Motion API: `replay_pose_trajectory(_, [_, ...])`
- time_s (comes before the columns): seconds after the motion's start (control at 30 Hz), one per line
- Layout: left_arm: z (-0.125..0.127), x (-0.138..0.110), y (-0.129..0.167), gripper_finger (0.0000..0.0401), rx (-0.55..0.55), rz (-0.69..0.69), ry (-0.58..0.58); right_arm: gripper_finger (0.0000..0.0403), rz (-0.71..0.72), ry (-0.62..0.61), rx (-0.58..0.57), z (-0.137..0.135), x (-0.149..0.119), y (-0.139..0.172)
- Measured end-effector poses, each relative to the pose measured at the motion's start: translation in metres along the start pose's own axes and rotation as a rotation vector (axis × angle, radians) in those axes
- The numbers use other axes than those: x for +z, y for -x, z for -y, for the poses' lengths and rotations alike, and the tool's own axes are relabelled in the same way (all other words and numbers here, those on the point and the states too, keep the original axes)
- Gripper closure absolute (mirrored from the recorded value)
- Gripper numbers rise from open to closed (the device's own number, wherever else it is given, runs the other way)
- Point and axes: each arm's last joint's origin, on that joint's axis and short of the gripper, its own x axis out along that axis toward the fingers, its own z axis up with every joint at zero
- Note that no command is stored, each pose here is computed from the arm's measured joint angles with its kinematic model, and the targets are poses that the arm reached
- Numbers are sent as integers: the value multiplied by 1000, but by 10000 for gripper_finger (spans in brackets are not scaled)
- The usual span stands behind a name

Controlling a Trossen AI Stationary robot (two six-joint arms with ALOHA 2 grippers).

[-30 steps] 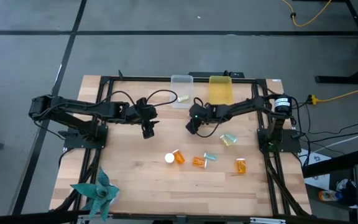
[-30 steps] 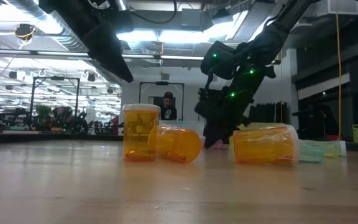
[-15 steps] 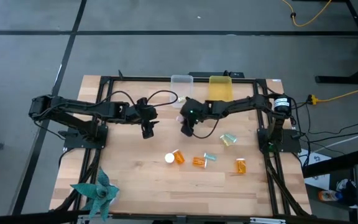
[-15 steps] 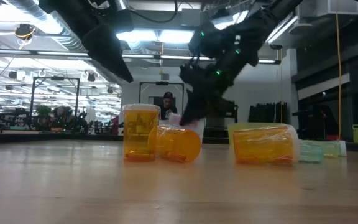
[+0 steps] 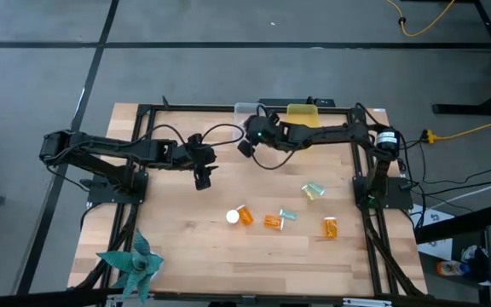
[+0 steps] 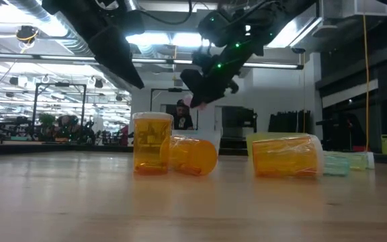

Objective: Pick and place medicine bottles into bin by pill shape (circle, oval)
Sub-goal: Put the small pink pill bottle into the transparent bin

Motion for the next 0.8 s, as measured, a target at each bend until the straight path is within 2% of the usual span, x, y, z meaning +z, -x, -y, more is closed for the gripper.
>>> replay_pose_trajectory(0.13, [0, 1, 0, 244, 0, 9, 3, 299, 1, -99, -21, 9, 2, -4])
replay_pose_trajectory(0.3, [0, 2, 0, 244, 0, 17, 5, 281, 1, -158, -32, 14, 2, -6])
replay_pose_trajectory(0.8, [0, 2, 0, 244, -1, 19, 5, 266, 5, -166, -31, 14, 3, -6])
